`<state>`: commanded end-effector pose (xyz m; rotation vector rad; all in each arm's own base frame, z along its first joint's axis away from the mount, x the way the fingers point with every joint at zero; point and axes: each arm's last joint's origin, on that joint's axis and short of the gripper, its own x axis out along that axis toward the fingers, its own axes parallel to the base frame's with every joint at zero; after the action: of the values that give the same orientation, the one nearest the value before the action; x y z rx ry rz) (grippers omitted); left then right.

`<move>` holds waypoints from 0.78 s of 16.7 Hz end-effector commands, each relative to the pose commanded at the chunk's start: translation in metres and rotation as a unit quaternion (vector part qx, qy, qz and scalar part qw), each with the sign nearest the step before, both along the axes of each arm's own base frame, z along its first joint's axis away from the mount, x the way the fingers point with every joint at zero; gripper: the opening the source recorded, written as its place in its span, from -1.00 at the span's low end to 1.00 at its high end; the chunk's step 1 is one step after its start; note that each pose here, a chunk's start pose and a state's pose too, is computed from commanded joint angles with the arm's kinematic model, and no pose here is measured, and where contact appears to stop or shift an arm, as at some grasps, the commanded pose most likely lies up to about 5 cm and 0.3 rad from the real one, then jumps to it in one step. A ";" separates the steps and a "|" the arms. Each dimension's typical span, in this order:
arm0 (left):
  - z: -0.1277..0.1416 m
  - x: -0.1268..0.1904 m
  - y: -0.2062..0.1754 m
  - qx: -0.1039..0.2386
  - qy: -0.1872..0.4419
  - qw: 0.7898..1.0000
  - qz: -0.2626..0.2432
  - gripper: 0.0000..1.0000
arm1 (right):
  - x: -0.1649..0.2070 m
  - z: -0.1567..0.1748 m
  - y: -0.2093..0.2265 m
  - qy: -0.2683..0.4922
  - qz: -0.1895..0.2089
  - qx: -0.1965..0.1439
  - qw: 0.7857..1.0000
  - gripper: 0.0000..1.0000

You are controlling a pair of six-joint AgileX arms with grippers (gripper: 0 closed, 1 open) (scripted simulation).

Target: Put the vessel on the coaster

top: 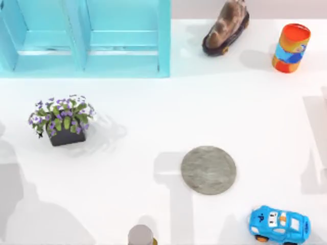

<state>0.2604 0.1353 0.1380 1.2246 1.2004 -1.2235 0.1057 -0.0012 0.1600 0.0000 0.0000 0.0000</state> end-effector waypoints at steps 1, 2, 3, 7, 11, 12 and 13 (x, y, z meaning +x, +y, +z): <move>0.000 0.000 0.000 0.000 0.000 1.000 0.000 -0.81 | 0.000 0.000 0.000 0.000 0.000 0.000 1.000 1.00; 0.000 0.000 0.000 0.000 0.000 1.000 0.000 -0.96 | 0.000 0.000 0.000 0.000 0.000 0.000 1.000 1.00; 0.000 0.000 0.000 0.000 0.000 1.000 0.000 -1.00 | 0.000 0.000 0.000 0.000 0.000 0.000 1.000 1.00; 0.000 0.000 0.000 0.000 0.000 1.000 0.000 -1.00 | 0.000 0.000 0.000 0.000 0.000 0.000 1.000 1.00; 0.000 0.000 0.000 0.000 -0.001 1.000 -0.002 -1.00 | 0.000 0.000 0.000 0.000 0.000 0.000 1.000 1.00; 0.000 0.000 0.000 0.000 -0.001 1.000 -0.002 -1.00 | 0.000 0.000 0.000 0.000 0.000 0.000 1.000 1.00; 0.002 0.002 -0.003 0.002 -0.002 1.000 -0.003 -1.00 | 0.000 0.000 0.000 0.000 0.000 0.000 1.000 1.00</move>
<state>0.2623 0.1326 0.1400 1.2342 1.1967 -1.2239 0.1057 -0.0012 0.1600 0.0000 0.0000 0.0000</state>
